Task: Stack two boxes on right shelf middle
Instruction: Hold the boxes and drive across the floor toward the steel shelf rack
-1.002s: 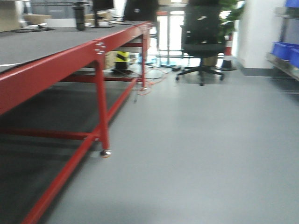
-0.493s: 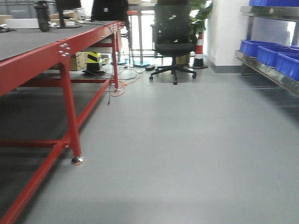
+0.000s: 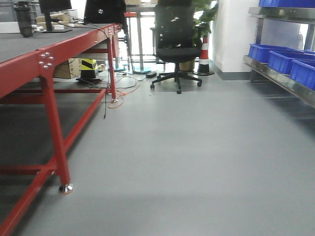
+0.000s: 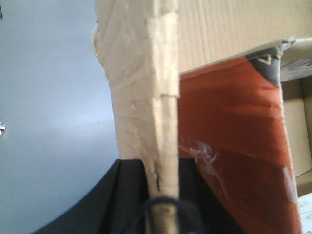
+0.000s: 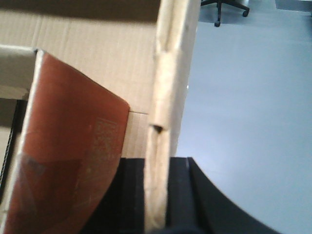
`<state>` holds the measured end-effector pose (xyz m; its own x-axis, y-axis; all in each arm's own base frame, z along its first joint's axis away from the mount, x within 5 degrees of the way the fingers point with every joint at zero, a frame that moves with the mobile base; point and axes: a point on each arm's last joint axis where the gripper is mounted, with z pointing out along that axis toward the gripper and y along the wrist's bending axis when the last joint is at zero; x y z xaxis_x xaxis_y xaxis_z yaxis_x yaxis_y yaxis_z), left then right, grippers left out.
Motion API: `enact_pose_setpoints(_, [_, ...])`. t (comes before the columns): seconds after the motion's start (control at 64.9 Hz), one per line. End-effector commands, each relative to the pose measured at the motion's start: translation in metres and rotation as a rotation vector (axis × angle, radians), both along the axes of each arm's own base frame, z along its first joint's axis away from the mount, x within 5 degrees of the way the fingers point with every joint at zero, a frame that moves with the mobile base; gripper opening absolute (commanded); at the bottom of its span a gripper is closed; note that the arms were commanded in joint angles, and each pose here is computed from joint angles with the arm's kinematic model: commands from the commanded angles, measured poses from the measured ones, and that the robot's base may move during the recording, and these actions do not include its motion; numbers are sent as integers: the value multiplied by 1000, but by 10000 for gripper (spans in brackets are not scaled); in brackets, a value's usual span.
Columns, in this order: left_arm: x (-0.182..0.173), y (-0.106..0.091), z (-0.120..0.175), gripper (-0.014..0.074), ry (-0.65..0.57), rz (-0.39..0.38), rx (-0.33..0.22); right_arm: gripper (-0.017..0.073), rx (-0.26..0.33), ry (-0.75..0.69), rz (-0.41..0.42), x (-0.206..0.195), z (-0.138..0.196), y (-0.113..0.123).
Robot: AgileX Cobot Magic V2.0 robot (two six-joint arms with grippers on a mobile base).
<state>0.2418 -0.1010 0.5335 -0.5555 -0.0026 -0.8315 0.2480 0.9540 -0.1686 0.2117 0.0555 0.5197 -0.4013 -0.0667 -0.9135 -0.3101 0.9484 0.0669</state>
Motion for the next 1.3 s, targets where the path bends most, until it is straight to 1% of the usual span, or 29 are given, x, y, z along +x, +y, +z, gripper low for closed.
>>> enact_pose_setpoints(0.0, [-4,4,9,-111,-55,10,-15,-153,-27,-93,-32,-2,10,-6])
enact_pose_setpoints(0.802, [-4,5,10,-111,-59,18,-6,-153,-27,-93,-32,-2,10,-6])
enact_pose_setpoints(0.925, [-3,6,10,-111,-65,30,7,-153,-27,-93,-32,-2,10,-6])
enact_pose_setpoints(1.28, [-3,6,10,-111,-65,30,7,-153,-27,-93,-32,-2,10,-6])
